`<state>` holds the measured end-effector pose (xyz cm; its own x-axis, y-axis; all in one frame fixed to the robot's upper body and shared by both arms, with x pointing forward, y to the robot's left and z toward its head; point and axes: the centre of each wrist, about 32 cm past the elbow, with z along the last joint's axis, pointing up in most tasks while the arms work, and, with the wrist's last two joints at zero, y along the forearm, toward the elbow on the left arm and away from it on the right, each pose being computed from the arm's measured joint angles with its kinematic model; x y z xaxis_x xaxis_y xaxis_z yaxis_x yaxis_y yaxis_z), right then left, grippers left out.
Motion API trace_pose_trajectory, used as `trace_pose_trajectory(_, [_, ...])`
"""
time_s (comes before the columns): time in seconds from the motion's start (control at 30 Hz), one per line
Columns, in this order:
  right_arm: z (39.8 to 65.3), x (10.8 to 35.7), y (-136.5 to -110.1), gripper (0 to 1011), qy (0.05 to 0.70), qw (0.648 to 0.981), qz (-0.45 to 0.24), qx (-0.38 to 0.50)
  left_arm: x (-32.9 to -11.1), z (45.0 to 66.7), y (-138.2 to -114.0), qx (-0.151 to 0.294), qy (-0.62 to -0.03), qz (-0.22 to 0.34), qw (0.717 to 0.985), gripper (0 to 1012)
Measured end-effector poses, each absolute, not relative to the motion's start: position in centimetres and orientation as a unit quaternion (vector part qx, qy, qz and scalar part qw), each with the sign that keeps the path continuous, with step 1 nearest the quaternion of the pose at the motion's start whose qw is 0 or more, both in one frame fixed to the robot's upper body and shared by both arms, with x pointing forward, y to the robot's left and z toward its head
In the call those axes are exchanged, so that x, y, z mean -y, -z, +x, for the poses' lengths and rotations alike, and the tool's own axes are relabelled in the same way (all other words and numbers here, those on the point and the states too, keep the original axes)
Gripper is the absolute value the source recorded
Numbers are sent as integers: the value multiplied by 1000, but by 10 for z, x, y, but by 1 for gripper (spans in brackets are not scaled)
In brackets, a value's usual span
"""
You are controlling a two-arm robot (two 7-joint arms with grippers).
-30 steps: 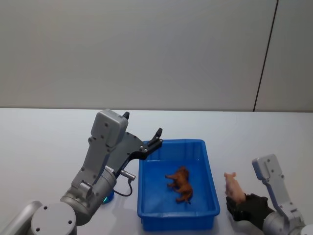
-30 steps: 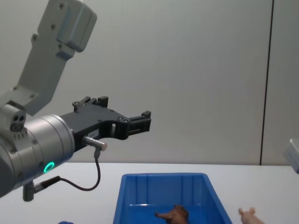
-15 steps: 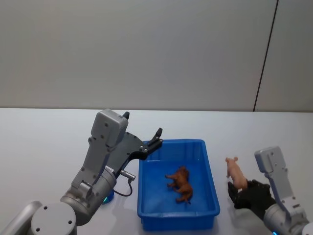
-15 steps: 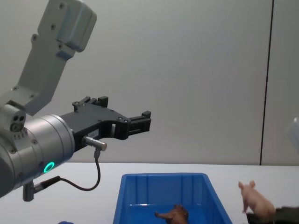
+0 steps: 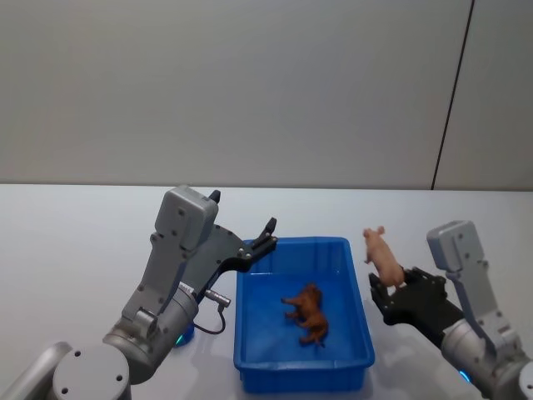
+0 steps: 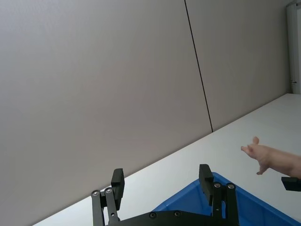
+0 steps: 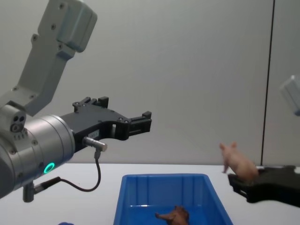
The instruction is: Pick up the two dolls from the table and place them into the box.
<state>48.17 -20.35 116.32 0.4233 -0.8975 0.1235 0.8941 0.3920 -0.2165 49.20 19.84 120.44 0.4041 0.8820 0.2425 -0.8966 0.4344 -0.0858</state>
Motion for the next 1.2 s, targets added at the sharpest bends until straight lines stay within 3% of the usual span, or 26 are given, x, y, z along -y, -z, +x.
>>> trace_pose_trajectory(0.3, [490,188,-1179,386,487,866,-117,7,-198,492,-1204,126,-531,29,837,1001])
trace_pose_trajectory(0.93, [504,166,-1186,964,440,889,-127,-4,-198,492,-1204,126,-531,29,837,1001])
trace_pose_trajectory(1.2, [503,179,-1187,1001,450,884,-123,-3,-198,492,-1204,126,-531,29,837,1001])
